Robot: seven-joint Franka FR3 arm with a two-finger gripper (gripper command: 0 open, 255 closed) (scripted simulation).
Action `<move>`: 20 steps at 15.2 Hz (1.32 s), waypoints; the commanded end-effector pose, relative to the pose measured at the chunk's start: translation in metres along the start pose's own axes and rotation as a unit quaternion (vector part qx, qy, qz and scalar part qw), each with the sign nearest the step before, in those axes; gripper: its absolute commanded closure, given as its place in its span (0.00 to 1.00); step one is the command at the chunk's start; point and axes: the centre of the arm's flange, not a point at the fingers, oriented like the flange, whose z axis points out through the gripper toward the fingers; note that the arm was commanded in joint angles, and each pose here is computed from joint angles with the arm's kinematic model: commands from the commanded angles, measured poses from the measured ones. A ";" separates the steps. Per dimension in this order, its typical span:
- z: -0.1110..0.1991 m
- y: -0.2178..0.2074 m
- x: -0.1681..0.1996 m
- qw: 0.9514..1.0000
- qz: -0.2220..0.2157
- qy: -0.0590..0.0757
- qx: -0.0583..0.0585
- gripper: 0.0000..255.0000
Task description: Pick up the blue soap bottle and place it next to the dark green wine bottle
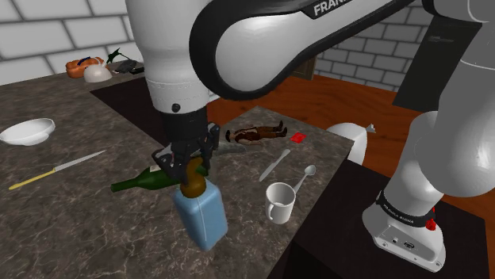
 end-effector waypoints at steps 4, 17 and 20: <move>0.026 -0.001 0.000 1.000 0.000 0.000 0.000 1.00; 0.031 -0.001 -0.001 1.000 0.000 0.000 0.000 0.00; 0.005 -0.001 -0.001 1.000 0.000 0.000 0.000 0.00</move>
